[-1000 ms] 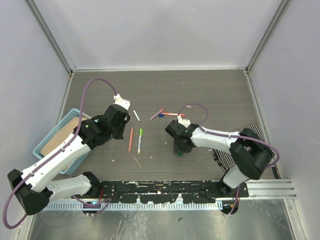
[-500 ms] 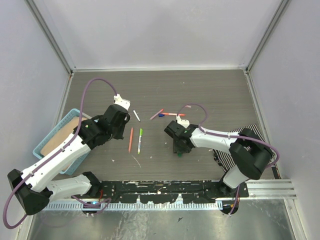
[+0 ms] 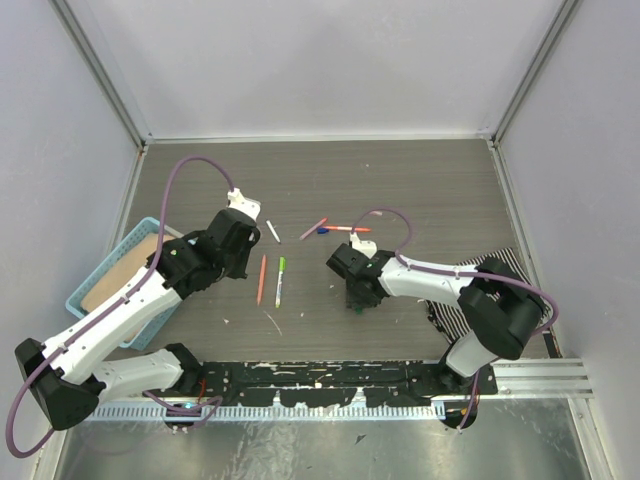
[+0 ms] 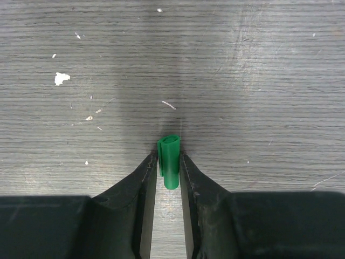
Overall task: Insert the pens into the pen caps
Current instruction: Adjust the pen cap at the center of the board, then insert the pen cap onto the pen.
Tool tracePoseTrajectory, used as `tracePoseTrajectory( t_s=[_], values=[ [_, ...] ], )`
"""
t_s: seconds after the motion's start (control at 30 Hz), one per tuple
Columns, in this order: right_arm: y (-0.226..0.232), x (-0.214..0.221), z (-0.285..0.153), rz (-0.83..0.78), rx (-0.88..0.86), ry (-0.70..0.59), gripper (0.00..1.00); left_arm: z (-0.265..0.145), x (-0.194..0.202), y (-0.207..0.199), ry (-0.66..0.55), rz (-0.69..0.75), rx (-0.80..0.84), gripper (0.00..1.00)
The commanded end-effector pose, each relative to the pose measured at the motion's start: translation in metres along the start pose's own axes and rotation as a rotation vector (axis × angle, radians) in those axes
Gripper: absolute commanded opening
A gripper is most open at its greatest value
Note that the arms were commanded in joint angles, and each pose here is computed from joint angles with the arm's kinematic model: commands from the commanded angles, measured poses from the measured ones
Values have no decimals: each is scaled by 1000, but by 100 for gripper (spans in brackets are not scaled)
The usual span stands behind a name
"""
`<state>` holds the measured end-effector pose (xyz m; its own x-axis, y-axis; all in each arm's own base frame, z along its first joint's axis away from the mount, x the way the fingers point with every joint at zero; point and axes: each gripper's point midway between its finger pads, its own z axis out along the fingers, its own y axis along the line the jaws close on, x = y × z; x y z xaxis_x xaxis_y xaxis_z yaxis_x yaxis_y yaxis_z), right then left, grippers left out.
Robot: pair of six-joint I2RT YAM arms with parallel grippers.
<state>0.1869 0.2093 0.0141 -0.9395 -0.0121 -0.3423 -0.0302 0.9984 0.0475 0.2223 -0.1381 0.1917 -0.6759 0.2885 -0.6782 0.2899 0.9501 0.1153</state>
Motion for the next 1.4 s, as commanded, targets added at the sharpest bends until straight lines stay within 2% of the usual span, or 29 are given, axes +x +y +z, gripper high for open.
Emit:
tracePoseTrajectory(
  t_s=[0.0, 0.17, 0.27, 0.47, 0.67, 1.03, 1.23, 1.37],
  values=[
    [-9, 3, 6, -18, 53, 0, 27, -3, -6, 0, -31, -14, 13, 0],
    [-9, 3, 7, -29, 54, 2, 16, -8, -10, -9, -37, -37, 64, 0],
    [-8, -1, 3, -31, 37, -17, 12, -10, -10, 1, -46, -63, 16, 0],
    [2, -14, -15, -47, -35, -73, 11, -16, -13, 2, -106, -82, 35, 0],
    [18, -32, -37, -33, -151, -156, 9, -13, -11, -8, -89, -80, 80, 0],
    [35, -83, -117, 79, -414, -481, 3, -19, -24, -38, -182, -119, 265, 0],
    [29, -108, -168, 152, -531, -678, 1, -25, -31, -70, -242, -182, 384, 0],
    [35, -119, -212, 154, -677, -798, 1, -30, -37, -95, -269, -174, 446, 0]
  ],
)
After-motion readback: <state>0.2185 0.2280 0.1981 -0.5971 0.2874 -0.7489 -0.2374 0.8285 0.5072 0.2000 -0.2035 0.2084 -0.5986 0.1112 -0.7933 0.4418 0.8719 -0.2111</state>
